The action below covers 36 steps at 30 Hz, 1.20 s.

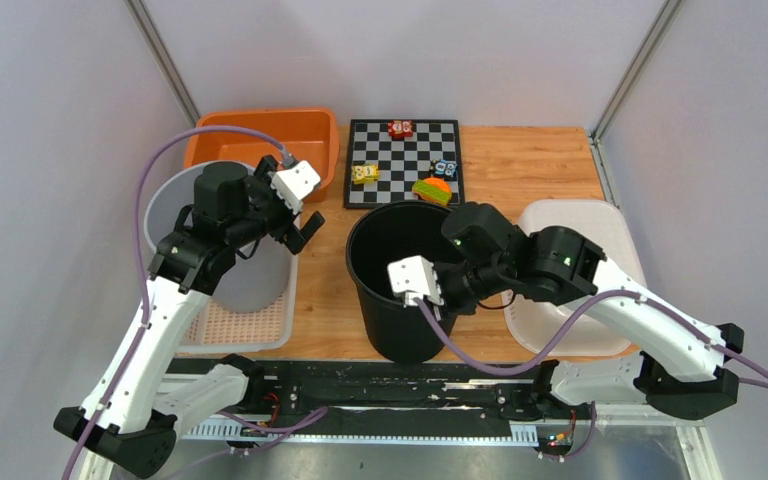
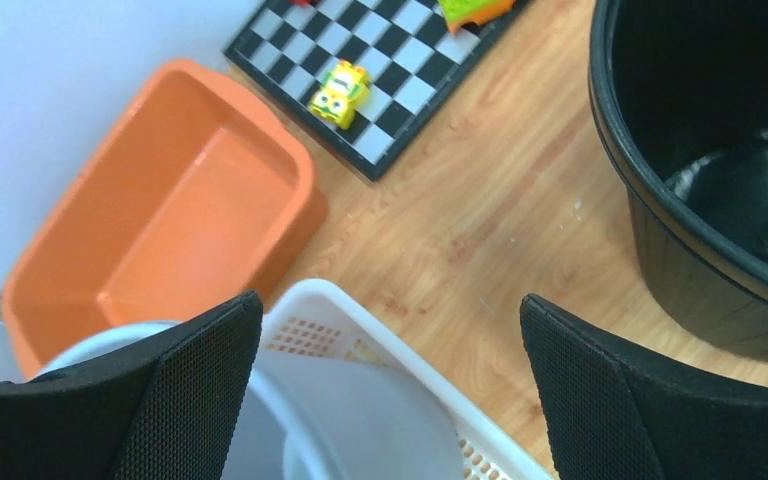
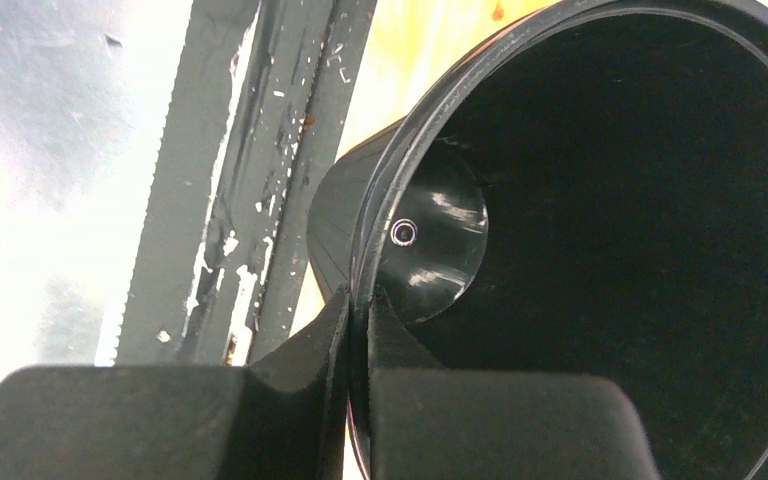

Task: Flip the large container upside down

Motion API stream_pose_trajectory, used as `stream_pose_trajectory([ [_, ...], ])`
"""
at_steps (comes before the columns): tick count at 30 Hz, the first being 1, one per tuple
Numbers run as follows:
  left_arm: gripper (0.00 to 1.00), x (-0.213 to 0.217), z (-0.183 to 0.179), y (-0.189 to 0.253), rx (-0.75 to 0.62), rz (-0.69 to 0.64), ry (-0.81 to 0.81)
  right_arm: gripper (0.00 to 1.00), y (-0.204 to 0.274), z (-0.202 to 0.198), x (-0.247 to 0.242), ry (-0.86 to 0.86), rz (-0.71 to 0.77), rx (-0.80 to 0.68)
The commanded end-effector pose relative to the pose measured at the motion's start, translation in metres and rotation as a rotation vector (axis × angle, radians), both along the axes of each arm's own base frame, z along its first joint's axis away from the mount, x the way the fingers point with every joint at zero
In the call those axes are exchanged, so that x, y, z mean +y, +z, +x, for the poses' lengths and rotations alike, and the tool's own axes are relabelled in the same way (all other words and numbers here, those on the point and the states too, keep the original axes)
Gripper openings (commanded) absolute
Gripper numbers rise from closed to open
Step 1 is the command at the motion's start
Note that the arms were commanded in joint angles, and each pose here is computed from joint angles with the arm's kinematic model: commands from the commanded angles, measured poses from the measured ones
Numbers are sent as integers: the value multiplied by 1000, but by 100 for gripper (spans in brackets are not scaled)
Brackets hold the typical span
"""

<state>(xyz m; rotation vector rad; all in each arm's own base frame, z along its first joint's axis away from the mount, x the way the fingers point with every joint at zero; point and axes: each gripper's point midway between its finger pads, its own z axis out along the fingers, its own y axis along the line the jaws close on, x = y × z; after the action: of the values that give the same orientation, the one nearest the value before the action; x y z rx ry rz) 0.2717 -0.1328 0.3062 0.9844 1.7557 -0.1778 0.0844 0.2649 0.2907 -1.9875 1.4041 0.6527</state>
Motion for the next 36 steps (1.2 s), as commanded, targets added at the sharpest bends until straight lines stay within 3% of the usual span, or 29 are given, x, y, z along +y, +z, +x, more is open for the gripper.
stream_pose_trajectory([
  [1, 100, 9, 5, 43, -80, -37, 67, 3, 36, 1, 1, -47, 122, 66],
  [13, 100, 16, -2, 76, -127, -89, 114, 2, 79, 68, 2, -341, 400, 259],
  [18, 100, 17, -8, 74, -125, -101, 109, 2, 85, 85, 3, -443, 508, 438],
  [27, 100, 18, -16, 52, -71, -88, 108, 2, 77, 143, -12, -618, 685, 757],
  [36, 100, 13, -22, 17, -1, -37, 49, 2, 46, 186, -34, -775, 753, 853],
])
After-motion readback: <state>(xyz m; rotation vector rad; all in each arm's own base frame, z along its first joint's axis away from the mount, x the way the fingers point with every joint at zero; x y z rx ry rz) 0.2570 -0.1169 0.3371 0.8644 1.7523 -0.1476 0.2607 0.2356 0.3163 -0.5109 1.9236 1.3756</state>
